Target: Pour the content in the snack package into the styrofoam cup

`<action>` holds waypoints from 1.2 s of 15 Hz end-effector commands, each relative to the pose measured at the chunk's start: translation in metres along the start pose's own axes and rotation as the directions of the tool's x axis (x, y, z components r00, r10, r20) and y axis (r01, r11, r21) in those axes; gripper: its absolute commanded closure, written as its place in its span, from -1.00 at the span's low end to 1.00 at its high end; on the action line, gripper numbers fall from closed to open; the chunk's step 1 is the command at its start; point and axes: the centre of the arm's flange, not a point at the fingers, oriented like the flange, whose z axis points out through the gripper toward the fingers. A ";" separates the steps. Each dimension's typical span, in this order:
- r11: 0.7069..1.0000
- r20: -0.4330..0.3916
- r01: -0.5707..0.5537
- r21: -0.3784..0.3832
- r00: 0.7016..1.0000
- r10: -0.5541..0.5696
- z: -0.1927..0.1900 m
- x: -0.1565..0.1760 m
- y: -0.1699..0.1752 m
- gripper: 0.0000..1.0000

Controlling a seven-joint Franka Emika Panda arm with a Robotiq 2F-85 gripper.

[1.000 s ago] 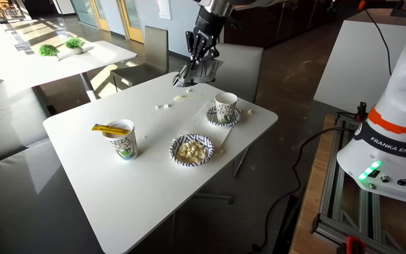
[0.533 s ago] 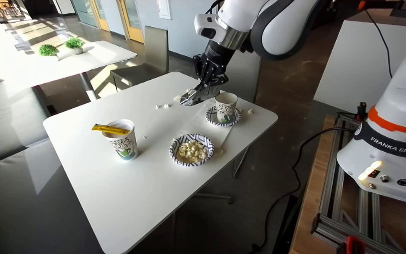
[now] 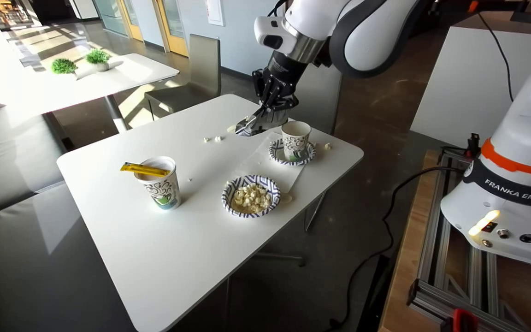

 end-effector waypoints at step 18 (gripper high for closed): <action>0.967 0.420 0.141 -0.213 0.907 -0.039 0.077 0.179 -0.066 1.00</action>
